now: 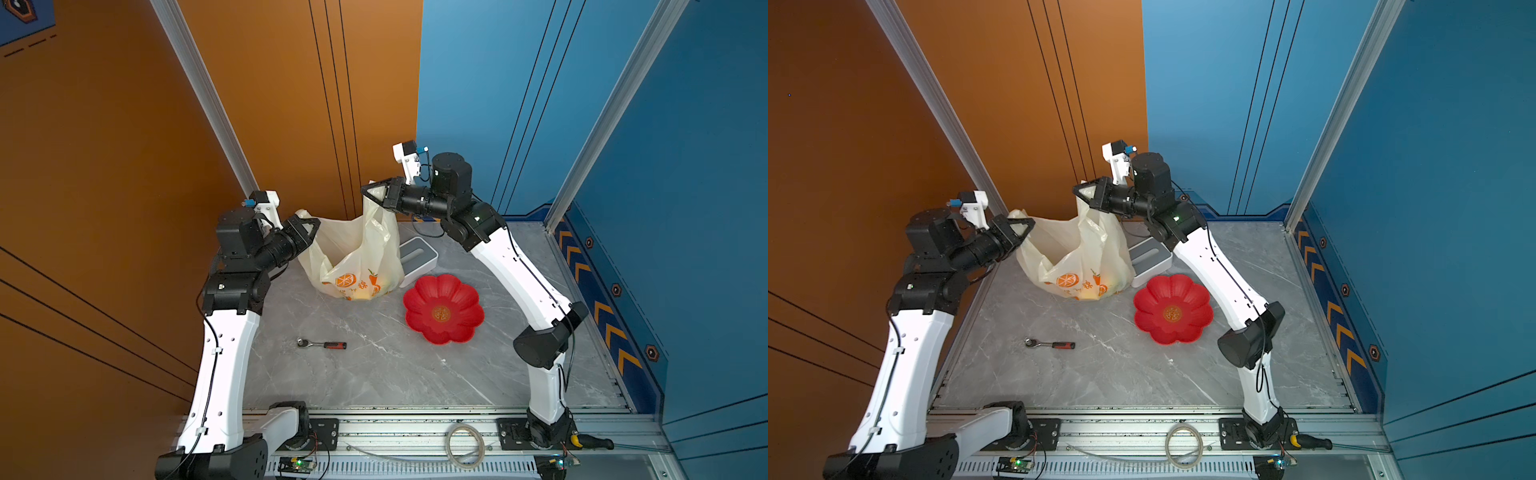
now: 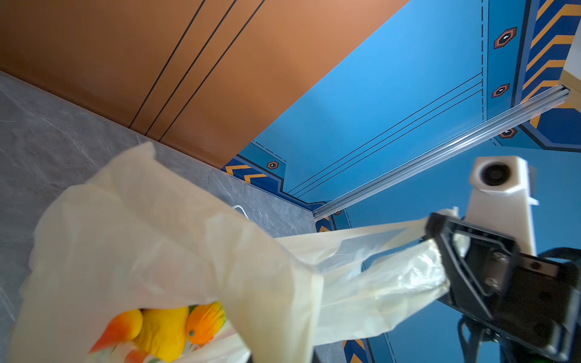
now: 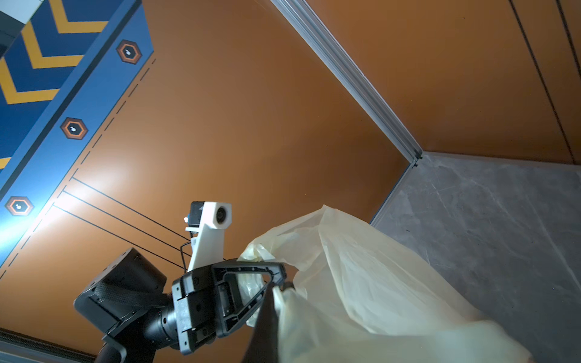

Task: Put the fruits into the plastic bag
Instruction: 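Lift the bag upright by both handles with the left and right grippers, then bring both handles together above the bag with both grippers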

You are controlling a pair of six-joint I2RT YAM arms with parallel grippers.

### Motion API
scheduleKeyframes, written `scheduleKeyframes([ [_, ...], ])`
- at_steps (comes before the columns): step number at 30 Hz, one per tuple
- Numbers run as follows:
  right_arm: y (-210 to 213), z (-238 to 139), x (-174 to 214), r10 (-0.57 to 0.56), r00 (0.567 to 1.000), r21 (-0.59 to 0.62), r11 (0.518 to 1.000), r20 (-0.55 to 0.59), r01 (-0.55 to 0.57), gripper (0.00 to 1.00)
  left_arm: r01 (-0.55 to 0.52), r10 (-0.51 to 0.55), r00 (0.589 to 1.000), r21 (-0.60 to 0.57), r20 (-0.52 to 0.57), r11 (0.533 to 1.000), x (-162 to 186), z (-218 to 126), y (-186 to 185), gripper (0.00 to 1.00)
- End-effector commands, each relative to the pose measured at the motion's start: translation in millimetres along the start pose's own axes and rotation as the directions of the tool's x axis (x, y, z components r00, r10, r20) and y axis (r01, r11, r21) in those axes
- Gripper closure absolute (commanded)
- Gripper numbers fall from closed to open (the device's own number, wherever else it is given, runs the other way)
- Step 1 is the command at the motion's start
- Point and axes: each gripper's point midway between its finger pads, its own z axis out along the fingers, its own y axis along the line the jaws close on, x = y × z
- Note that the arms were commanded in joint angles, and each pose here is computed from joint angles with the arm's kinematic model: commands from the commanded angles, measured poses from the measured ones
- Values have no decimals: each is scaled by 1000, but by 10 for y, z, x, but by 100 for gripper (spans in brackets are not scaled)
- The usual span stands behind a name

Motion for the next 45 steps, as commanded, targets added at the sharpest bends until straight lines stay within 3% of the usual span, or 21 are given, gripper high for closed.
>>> scheduleKeyframes([
  [1, -382, 39, 150, 81, 995, 61, 995, -59, -77, 100, -25, 26, 999, 42, -31, 999, -10, 6, -157, 100],
  [3, -309, 62, 209, 78, 993, 34, 997, -83, -76, 100, -60, 60, 998, 49, -15, 997, -11, -30, -240, 100],
  [5, -137, -17, 200, -10, 998, 49, 999, -57, 13, 100, -53, 54, 998, 37, -28, 998, 9, -15, -204, 100],
  [7, -28, -73, 216, -68, 997, 74, 995, -41, 71, 100, -15, 16, 996, 8, -90, 1000, 95, 97, -57, 100],
  [9, -23, -73, 219, -49, 998, 61, 997, -50, 52, 100, 40, -37, 989, 18, -145, 999, 167, 193, -13, 100],
  [13, 213, -155, 257, -115, 992, 40, 992, -59, 117, 100, -88, 91, 993, 45, -78, 995, 122, 86, -341, 100],
  [16, 228, -192, 300, -170, 984, 79, 982, -58, 174, 100, -22, 27, 990, 35, -137, 999, 175, 228, -189, 100],
  [18, 43, -142, 324, -133, 988, 101, 985, -77, 140, 100, 32, -25, 982, 35, -189, 999, 248, 351, -107, 100],
  [21, -103, -106, 332, -74, 992, 104, 991, -100, 84, 100, -12, 24, 986, 74, -166, 997, 210, 318, -316, 100],
  [25, 240, -277, 236, -191, 981, 102, 976, -40, 194, 100, -81, 93, 990, 117, -102, 990, 58, 161, -588, 100],
  [29, 126, -280, 210, -169, 985, 126, 977, -39, 173, 100, -18, 31, 987, 87, -158, 996, 123, 311, -405, 100],
  [31, 64, -243, 231, -123, 991, 108, 986, -60, 129, 100, -48, 63, 987, 102, -150, 994, 146, 293, -493, 100],
  [34, 231, -303, 213, -168, 985, 97, 981, -41, 171, 100, -106, 120, 986, 121, -112, 987, 117, 202, -642, 100],
  [37, 269, -336, 203, -197, 980, 111, 974, -27, 198, 100, -87, 101, 986, 114, -130, 990, 118, 252, -571, 100],
  [42, -158, -184, 356, -112, 991, 153, 980, -78, 123, 100, -78, 91, 987, 95, -136, 992, 167, 297, -487, 100],
  [45, -98, -71, 405, -88, 992, 101, 990, -89, 97, 100, -88, 98, 990, 93, -106, 992, 88, 218, -505, 100],
])
